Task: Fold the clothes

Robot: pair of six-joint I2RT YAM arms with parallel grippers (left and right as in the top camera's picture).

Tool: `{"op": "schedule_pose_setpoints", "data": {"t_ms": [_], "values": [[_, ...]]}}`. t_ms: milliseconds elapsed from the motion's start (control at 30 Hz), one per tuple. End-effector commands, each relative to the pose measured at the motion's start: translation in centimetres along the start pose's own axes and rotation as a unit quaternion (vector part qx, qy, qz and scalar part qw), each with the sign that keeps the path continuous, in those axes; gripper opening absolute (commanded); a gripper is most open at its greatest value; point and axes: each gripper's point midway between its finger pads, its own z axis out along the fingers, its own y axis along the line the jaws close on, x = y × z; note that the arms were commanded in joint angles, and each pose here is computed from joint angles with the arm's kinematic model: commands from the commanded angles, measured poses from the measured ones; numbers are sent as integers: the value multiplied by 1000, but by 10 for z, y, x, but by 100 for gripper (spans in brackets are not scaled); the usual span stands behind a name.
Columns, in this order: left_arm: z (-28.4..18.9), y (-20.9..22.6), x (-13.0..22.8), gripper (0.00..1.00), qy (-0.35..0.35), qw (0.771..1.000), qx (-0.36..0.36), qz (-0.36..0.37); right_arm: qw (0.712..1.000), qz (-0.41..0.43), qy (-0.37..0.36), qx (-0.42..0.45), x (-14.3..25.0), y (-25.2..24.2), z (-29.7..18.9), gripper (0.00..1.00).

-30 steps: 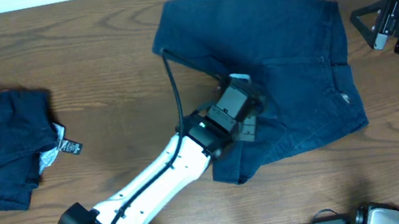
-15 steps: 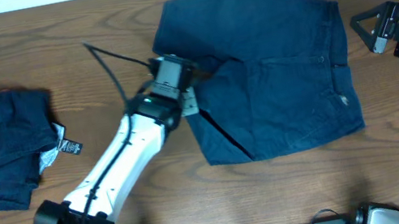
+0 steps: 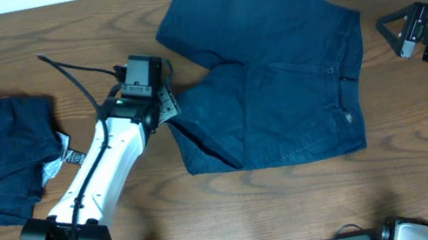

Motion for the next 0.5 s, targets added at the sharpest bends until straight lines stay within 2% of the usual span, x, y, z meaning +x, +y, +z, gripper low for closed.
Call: {"op": "schedule_pose_setpoints", "data": {"t_ms": [0, 33, 67, 100, 133, 167, 200, 300, 400, 467], "values": [[0, -9, 9, 70, 22, 999, 30, 2, 1000, -16, -2, -2, -2, 4, -2, 99], [-1, -17, 13, 46, 29, 999, 42, 7, 1000, -16, -2, -2, -2, 4, -2, 99], [-2, -23, 16, 33, 32, 998, 51, 12, 1000, -16, -2, -2, -2, 4, -2, 99], [-4, -30, 20, 24, 36, 997, 59, 20, 1000, -16, -2, -2, -2, 4, -2, 99], [-5, -36, 25, 22, 39, 997, 65, 29, 1000, -16, -2, -2, -2, 4, -2, 99], [-7, -45, 31, 27, 43, 996, 69, 42, 1000, -15, 0, -1, -1, 4, -2, 99], [-10, -56, 41, 43, 49, 994, 76, 61, 1000, -17, 2, -1, 0, 4, -2, 99], [-18, -83, 66, 47, 60, 988, 93, 107, 1000, -19, 5, 2, 1, 2, -1, 99], [-21, -96, 93, 62, 87, 984, 91, 125, 1000, -16, 9, 4, 3, 1, -1, 99], [-16, -96, 108, 64, 108, 983, 79, 126, 1000, -16, 10, 4, 3, 1, -1, 99]]}}
